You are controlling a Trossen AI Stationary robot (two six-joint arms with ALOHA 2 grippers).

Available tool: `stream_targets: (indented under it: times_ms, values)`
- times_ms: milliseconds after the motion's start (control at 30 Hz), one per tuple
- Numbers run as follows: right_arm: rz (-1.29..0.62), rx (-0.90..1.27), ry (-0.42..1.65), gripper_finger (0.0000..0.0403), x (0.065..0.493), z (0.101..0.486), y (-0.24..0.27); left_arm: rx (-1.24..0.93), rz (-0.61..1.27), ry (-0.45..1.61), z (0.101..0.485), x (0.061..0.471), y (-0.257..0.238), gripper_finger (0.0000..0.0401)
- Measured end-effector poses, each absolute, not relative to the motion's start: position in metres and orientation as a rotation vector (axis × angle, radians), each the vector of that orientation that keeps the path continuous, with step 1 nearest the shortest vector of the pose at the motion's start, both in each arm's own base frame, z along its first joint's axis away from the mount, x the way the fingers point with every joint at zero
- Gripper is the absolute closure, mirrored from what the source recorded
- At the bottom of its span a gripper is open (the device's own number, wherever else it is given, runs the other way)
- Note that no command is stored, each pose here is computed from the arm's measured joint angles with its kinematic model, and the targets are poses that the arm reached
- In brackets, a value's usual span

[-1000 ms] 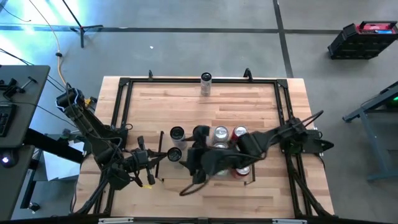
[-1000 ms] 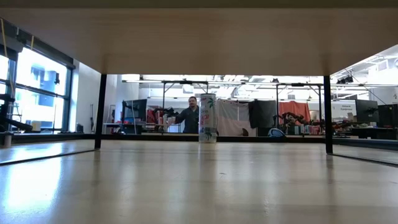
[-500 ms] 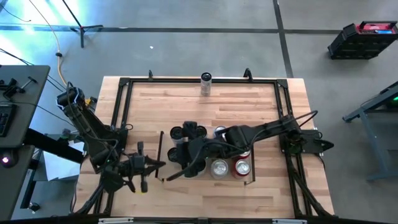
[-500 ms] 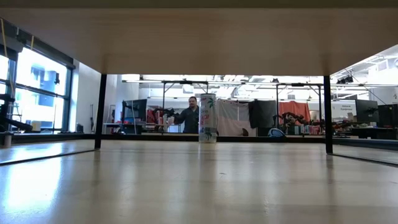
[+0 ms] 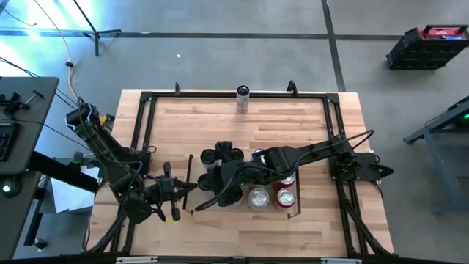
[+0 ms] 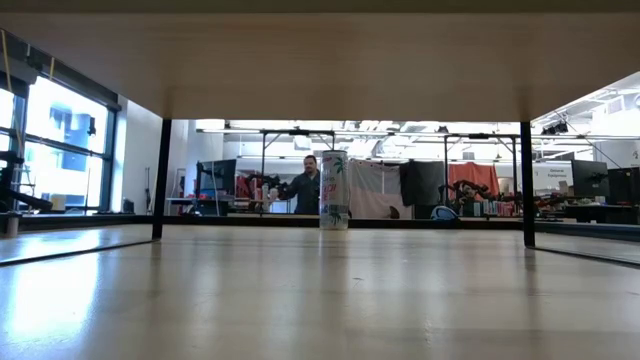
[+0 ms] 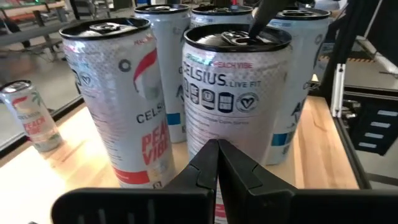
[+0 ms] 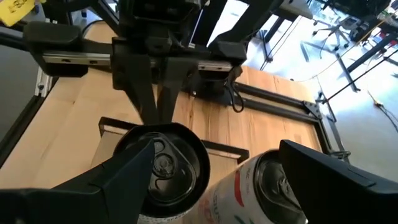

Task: Place canned beverage on shelf
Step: Put the right white-pink soda can on the shelf aligned with the other white-pink soda cans

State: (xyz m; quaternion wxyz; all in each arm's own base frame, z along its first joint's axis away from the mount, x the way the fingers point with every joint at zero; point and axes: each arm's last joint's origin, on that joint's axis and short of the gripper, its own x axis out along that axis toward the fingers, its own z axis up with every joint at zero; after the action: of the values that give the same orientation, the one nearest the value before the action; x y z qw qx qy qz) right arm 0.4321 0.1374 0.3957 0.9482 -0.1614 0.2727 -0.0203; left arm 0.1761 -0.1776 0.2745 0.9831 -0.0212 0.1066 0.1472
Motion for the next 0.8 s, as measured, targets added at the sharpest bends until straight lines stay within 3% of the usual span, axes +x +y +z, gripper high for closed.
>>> stream_targets:
  times_ms: [800]
  values:
    - [-0.098, -0.332, 0.476, 0.0071, 0.437, 0.402, 0.136, -0.062, 0.219, 0.197, 0.284, 0.164, -0.19, 0.0401]
